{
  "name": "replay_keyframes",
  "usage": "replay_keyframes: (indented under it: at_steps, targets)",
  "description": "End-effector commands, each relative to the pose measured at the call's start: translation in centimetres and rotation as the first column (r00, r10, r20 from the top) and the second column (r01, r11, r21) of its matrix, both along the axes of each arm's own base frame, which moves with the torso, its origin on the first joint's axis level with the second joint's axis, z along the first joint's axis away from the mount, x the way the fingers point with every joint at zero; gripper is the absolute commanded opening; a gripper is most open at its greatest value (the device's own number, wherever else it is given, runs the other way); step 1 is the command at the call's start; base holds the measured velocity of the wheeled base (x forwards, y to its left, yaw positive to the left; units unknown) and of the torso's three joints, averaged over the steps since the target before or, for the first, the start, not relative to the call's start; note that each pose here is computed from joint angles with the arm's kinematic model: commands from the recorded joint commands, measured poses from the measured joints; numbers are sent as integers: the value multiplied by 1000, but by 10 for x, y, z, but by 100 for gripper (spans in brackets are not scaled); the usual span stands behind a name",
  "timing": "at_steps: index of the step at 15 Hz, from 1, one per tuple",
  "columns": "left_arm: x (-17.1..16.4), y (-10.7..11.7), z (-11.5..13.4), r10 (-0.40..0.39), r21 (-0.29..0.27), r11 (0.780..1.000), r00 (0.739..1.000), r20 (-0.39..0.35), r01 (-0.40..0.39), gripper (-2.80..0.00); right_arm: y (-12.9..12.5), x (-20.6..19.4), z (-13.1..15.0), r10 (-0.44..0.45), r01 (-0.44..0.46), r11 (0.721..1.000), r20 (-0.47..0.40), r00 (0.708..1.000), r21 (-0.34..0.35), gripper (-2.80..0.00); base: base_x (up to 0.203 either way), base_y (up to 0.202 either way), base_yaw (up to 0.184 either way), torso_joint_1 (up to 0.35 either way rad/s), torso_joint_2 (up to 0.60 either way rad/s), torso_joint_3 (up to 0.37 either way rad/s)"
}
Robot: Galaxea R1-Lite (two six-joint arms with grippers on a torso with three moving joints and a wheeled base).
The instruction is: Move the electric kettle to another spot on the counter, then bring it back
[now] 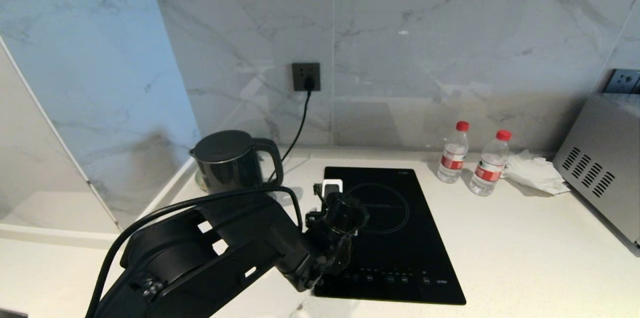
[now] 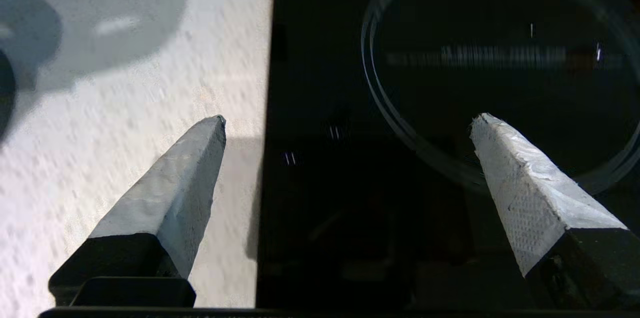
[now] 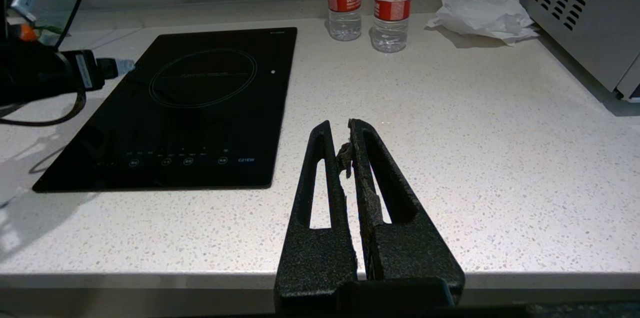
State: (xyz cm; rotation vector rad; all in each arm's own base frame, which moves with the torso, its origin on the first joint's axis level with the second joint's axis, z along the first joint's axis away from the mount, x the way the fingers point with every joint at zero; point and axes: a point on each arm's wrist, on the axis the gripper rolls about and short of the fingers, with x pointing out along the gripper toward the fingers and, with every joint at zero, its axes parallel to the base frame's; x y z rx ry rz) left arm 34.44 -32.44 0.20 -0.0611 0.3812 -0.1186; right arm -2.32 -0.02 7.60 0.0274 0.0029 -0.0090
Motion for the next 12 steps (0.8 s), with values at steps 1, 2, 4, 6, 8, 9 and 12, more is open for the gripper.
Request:
replay_keyframes:
  at_steps: [1, 2, 4, 6, 8, 9, 12]
  targets:
    - [12, -3, 1, 30, -14, 999, 999, 21, -30, 0, 0, 0, 0, 0, 0, 1000, -2, 1000, 0, -280, 0, 0, 0, 0, 0, 0]
    - [18, -3, -3, 67, 2, 998, 997, 26, -67, 0, 0, 0, 0, 0, 0, 1000, -2, 1000, 0, -280, 0, 0, 0, 0, 0, 0]
    - [25, 1, -9, 138, 26, 990, 989, 43, -139, 0, 0, 0, 0, 0, 0, 1000, -2, 1000, 0, -280, 0, 0, 0, 0, 0, 0]
    - [30, 7, -11, 162, 33, 986, 986, 44, -164, 0, 0, 0, 0, 0, 0, 1000, -2, 1000, 0, -280, 0, 0, 0, 0, 0, 0]
    - [35, 13, -11, 188, 35, 981, 981, 49, -190, 0, 0, 0, 0, 1, -1, 1000, -2, 1000, 0, -280, 0, 0, 0, 0, 0, 0]
    - [38, 15, -11, 195, 35, 980, 980, 50, -197, 0, 0, 0, 0, 1, -1, 1000, -2, 1000, 0, -280, 0, 0, 0, 0, 0, 0]
    - [44, 23, -10, 215, 43, 975, 975, 54, -218, 0, 0, 0, 0, 0, 0, 1000, -2, 1000, 0, -280, 0, 0, 0, 0, 0, 0]
